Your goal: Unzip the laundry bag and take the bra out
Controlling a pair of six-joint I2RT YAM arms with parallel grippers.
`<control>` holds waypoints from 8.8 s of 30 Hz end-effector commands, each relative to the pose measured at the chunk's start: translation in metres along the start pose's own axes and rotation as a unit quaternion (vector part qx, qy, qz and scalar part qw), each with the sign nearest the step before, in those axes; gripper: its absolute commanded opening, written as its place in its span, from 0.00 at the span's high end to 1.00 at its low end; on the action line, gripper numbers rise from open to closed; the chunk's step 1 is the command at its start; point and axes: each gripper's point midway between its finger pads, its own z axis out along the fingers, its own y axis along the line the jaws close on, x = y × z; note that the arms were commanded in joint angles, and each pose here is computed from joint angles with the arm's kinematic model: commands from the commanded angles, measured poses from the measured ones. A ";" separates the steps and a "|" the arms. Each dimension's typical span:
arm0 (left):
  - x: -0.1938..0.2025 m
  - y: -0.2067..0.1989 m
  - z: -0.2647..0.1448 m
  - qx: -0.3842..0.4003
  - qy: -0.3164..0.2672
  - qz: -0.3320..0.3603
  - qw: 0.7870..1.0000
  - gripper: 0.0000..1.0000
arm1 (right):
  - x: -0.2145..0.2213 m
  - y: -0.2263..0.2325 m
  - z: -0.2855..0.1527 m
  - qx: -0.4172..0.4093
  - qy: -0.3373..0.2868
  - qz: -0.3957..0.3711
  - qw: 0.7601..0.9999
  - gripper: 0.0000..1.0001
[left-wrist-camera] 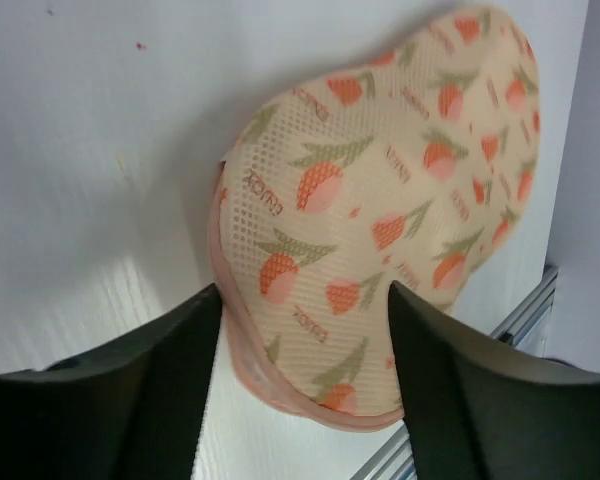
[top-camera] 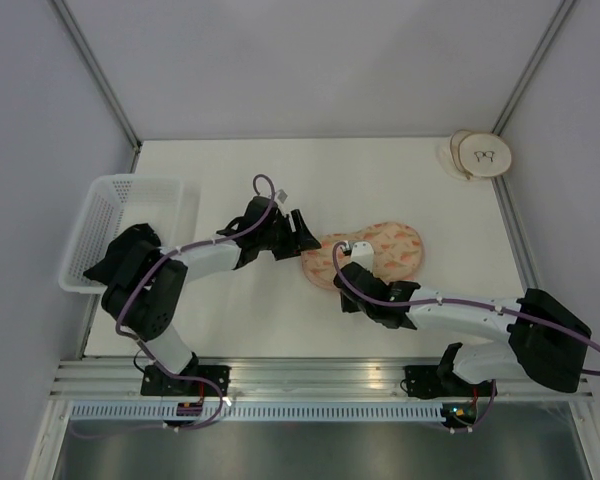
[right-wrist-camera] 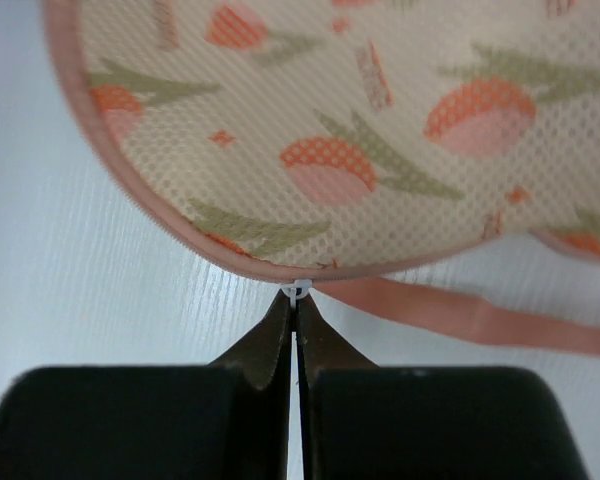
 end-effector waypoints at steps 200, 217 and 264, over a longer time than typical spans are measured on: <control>0.051 0.022 -0.128 -0.020 -0.146 -0.106 0.983 0.26 | -0.061 -0.117 -0.052 0.313 -0.028 0.013 0.949 0.28; 0.058 0.028 -0.131 -0.025 -0.139 -0.105 0.984 0.25 | -0.098 0.062 0.015 -0.006 0.010 -0.096 0.995 0.22; 0.046 0.014 -0.127 -0.026 -0.136 -0.090 0.986 0.27 | -0.090 -0.158 -0.049 0.212 -0.098 0.215 0.948 0.99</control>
